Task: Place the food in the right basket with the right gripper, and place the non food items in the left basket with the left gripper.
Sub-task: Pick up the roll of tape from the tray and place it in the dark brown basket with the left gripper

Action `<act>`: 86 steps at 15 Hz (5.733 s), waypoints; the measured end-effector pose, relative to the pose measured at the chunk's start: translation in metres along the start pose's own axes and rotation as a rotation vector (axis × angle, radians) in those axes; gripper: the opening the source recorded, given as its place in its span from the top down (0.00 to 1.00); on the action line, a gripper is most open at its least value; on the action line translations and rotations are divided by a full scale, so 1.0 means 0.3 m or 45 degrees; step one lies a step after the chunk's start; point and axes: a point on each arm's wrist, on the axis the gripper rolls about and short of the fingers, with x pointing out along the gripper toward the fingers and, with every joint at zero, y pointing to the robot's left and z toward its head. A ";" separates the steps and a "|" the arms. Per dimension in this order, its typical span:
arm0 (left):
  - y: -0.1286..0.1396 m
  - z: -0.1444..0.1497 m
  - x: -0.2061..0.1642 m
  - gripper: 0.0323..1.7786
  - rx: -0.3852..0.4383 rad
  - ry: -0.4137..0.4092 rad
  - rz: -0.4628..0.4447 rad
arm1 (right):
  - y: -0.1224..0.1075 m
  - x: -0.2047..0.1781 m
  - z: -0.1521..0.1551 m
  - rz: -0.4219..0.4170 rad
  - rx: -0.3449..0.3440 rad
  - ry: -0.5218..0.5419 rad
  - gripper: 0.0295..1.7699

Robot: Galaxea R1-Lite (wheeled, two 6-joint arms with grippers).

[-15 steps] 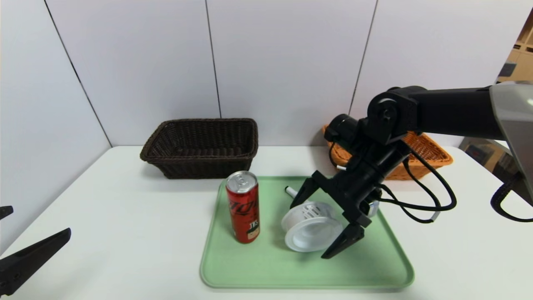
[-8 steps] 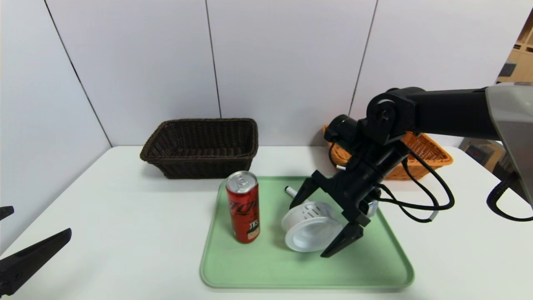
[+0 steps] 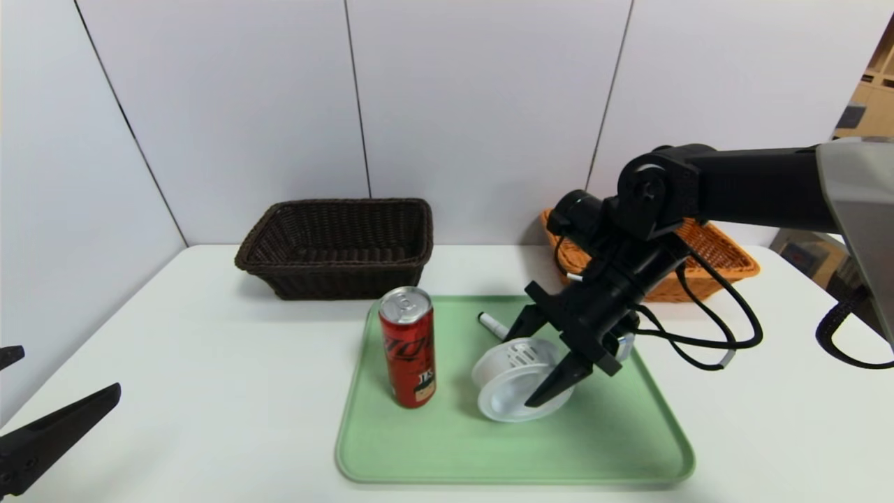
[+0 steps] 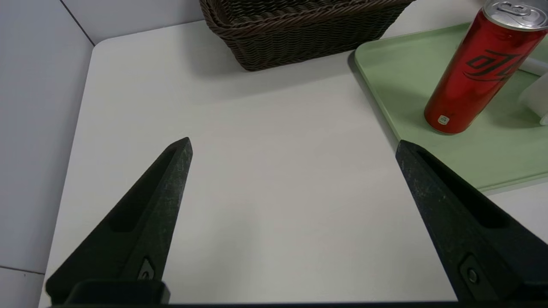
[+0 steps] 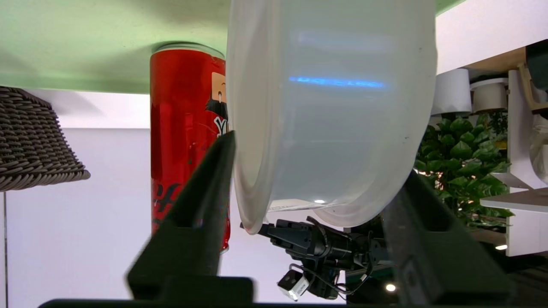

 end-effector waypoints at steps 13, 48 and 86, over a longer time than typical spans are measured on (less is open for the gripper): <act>-0.001 -0.010 0.001 0.05 -0.001 0.009 0.000 | -0.075 -0.035 -0.120 0.002 -0.104 0.040 0.70; -0.003 -0.014 -0.012 0.05 0.043 -0.001 0.009 | 0.137 -0.035 -0.542 0.958 -2.441 -1.364 0.70; 0.026 0.031 0.159 0.05 0.023 0.085 0.024 | 0.396 0.288 -0.224 0.826 -2.523 -1.367 0.63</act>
